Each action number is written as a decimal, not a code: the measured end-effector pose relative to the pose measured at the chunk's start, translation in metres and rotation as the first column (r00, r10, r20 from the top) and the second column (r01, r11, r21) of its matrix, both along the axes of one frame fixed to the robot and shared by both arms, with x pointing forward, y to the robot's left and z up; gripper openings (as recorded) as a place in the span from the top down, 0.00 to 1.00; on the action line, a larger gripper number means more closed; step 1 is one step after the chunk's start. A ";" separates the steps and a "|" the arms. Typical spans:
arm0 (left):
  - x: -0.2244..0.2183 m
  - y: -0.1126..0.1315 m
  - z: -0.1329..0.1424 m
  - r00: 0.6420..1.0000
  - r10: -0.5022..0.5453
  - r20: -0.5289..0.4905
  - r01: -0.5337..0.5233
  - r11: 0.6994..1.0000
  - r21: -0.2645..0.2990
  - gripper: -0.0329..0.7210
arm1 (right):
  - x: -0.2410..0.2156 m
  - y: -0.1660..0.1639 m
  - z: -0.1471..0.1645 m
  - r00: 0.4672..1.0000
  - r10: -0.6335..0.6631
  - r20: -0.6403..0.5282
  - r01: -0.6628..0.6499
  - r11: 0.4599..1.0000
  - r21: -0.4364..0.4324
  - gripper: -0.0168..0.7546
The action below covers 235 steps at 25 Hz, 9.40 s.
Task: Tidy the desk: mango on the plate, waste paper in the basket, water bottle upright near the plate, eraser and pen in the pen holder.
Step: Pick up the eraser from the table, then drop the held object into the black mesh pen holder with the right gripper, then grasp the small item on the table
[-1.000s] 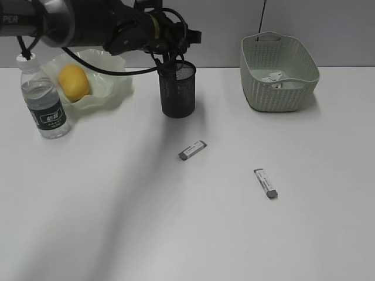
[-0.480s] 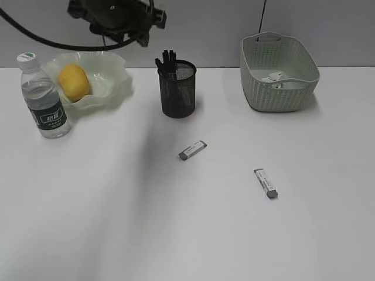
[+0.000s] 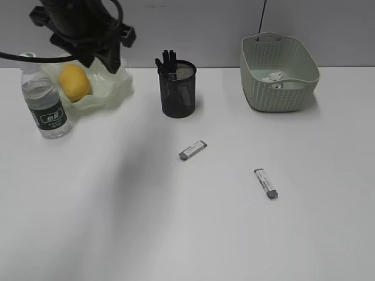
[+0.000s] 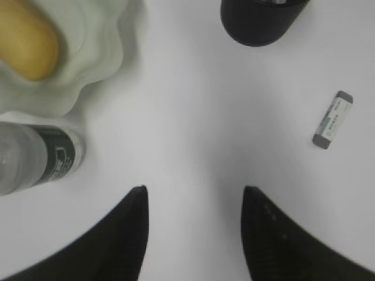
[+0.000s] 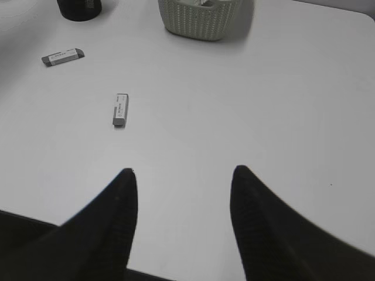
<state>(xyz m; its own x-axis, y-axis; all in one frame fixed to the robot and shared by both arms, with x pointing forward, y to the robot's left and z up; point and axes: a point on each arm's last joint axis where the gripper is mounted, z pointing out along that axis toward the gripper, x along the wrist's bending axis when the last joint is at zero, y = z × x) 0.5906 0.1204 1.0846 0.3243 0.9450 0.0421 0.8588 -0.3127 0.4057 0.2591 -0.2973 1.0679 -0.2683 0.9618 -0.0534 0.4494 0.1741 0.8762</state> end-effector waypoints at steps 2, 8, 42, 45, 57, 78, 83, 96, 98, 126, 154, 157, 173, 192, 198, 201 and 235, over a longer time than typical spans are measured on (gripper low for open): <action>-0.007 0.019 -0.001 0.999 0.034 -0.004 -0.034 0.999 -0.010 0.44 | 0.001 0.000 0.000 1.000 0.000 -0.002 0.000 1.000 -0.001 0.44; -0.053 0.083 -0.003 0.992 0.129 -0.007 -0.129 0.991 -0.045 0.38 | 0.007 0.002 -0.001 0.999 0.000 -0.034 0.000 1.000 -0.011 0.44; -0.370 0.183 -0.015 0.788 0.262 0.557 -0.075 0.939 -0.335 0.37 | 0.041 0.014 -0.008 0.979 0.000 -0.205 -0.011 0.998 -0.055 0.44; -0.368 0.183 -0.021 0.797 0.258 0.546 -0.079 0.941 -0.329 0.37 | 0.041 0.014 -0.008 0.979 0.000 -0.202 -0.011 0.998 -0.054 0.44; -0.362 0.180 -0.025 0.788 0.251 0.562 -0.060 0.940 -0.335 0.37 | 0.104 0.034 -0.027 0.902 -0.019 -0.432 -0.038 0.992 -0.124 0.44; -0.362 0.180 -0.026 0.787 0.251 0.563 -0.059 0.940 -0.336 0.37 | 0.296 0.139 -0.087 0.670 -0.029 -0.742 -0.131 0.979 -0.156 0.45; -0.362 0.180 -0.025 0.787 0.251 0.564 -0.059 0.940 -0.337 0.37 | 0.298 0.156 -0.120 0.602 -0.046 -0.797 -0.163 0.970 -0.179 0.46; -0.362 0.180 -0.025 0.786 0.251 0.565 -0.058 0.940 -0.337 0.37 | 0.310 0.166 -0.172 0.575 -0.074 -0.815 -0.123 0.977 -0.175 0.50; -0.362 0.180 -0.025 0.786 0.251 0.565 -0.058 0.940 -0.337 0.37 | 0.311 0.166 -0.178 0.572 -0.076 -0.816 -0.121 0.977 -0.176 0.50; -0.362 0.180 -0.025 0.785 0.251 0.566 -0.058 0.940 -0.337 0.37 | 0.375 0.201 -0.079 0.876 0.086 -0.474 -0.074 0.996 0.043 0.75; -0.362 0.180 -0.025 0.785 0.251 0.566 -0.058 0.940 -0.337 0.37 | 0.423 0.254 -0.129 0.989 0.147 -0.014 -0.139 0.960 0.245 0.75; -0.362 0.180 -0.025 0.785 0.251 0.566 -0.058 0.940 -0.337 0.37 | 0.425 0.255 -0.136 0.989 0.145 -0.002 -0.140 0.959 0.247 0.74; -0.362 0.180 -0.025 0.785 0.251 0.566 -0.058 0.940 -0.337 0.37 | 0.412 0.249 -0.120 0.972 0.183 -0.149 -0.163 0.977 0.135 0.42; -0.362 0.180 -0.025 0.785 0.251 0.566 -0.058 0.940 -0.337 0.37 | 0.318 0.156 0.007 0.778 0.026 -0.628 -0.193 0.961 -0.200 0.42; -0.362 0.180 -0.025 0.785 0.251 0.566 -0.058 0.940 -0.337 0.37 | 0.271 0.106 0.011 0.752 -0.033 -0.659 -0.123 0.974 -0.189 0.42; -0.362 0.180 -0.025 0.785 0.251 0.566 -0.058 0.940 -0.337 0.37 | 0.234 0.085 0.005 0.741 -0.051 -0.670 -0.099 0.978 -0.183 0.42; -0.345 0.173 -0.019 0.828 0.157 0.538 -0.002 0.961 -0.277 0.37 | -0.014 -0.010 -0.009 0.996 -0.058 -0.071 0.058 0.998 -0.007 0.42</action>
